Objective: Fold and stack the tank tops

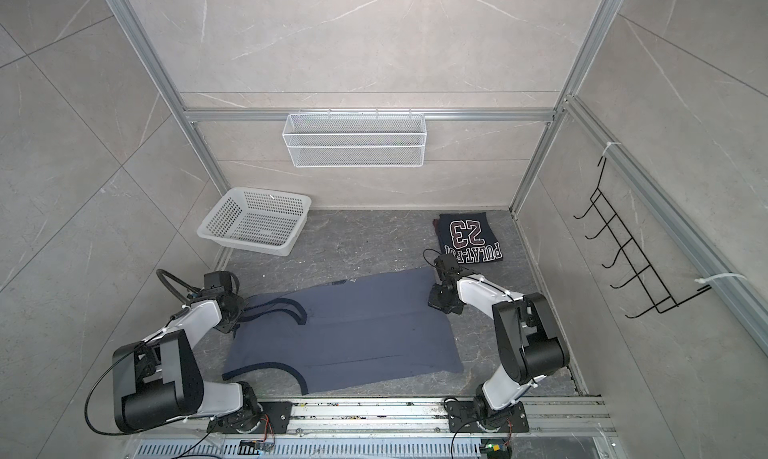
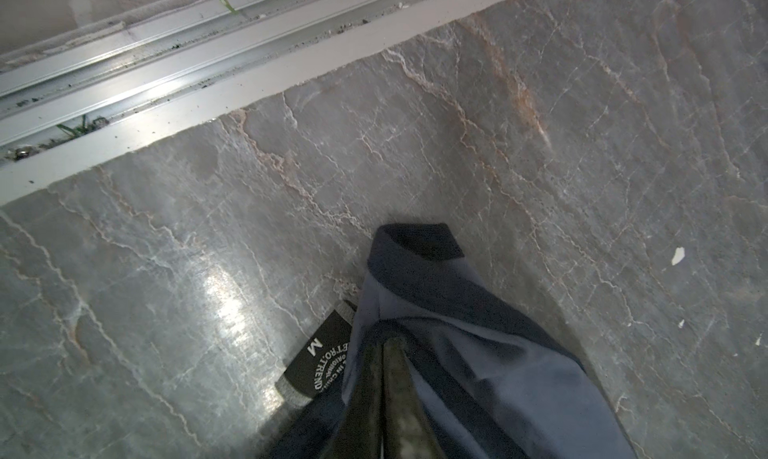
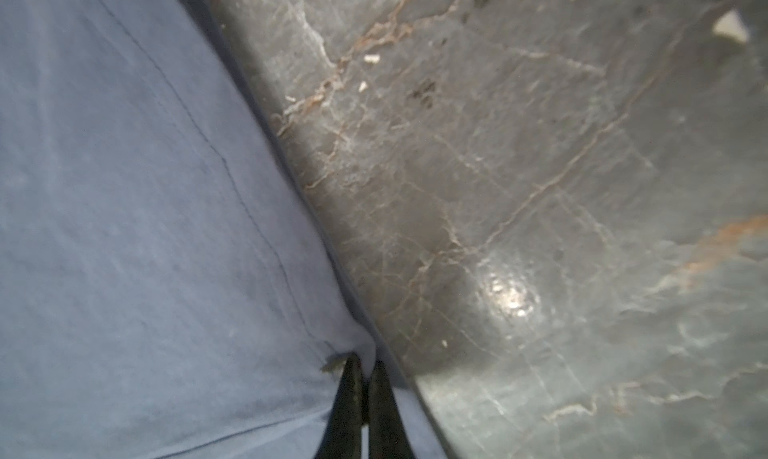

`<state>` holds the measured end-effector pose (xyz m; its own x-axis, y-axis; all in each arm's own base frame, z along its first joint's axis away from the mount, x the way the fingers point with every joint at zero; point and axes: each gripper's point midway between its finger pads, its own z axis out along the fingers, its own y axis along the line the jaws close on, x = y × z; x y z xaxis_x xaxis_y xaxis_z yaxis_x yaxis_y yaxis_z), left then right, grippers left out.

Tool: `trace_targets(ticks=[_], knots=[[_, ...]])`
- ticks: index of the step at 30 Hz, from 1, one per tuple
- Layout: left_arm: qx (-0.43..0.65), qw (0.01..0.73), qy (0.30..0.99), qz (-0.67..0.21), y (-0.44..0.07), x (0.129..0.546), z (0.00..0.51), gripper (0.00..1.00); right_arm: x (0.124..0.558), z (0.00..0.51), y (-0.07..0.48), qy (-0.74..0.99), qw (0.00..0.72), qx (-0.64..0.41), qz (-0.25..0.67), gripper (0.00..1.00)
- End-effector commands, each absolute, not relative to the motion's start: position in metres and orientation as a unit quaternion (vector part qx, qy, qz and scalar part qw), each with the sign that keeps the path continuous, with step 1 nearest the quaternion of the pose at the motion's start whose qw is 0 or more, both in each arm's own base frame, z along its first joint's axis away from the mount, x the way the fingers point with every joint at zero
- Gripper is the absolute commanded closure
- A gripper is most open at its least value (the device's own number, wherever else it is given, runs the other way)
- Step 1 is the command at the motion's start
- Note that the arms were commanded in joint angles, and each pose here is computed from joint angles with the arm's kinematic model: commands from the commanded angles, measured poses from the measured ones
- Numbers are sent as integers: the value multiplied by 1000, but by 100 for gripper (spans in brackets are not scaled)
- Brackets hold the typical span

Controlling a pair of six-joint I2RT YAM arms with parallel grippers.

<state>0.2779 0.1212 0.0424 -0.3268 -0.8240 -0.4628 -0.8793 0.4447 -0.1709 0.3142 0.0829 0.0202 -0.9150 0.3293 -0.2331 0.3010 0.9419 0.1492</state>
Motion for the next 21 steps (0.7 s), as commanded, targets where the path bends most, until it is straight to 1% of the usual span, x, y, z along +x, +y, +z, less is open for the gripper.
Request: trace_targets(ticks=[1,4,10,17,18,19,20,21], knots=[[-532,272,800,55,129,284,58,94,312,32,66,975,145,169,12,100],[-539,272,795,59,133,279,57,97,308,37,51,970,153,185,-14,100],[-557,264,786,50,135,271,47,97,304,33,46,968,148,202,-10,100],[-545,240,803,29,129,282,40,93,304,37,48,968,155,196,0,100],[-542,241,805,27,129,284,41,92,305,40,49,968,159,194,3,97],[-539,240,807,26,129,285,43,88,305,42,49,968,160,193,4,88],[-537,239,809,26,128,285,45,80,306,47,49,968,165,191,4,80],[-534,243,810,25,129,286,50,69,307,53,49,967,170,189,5,72]])
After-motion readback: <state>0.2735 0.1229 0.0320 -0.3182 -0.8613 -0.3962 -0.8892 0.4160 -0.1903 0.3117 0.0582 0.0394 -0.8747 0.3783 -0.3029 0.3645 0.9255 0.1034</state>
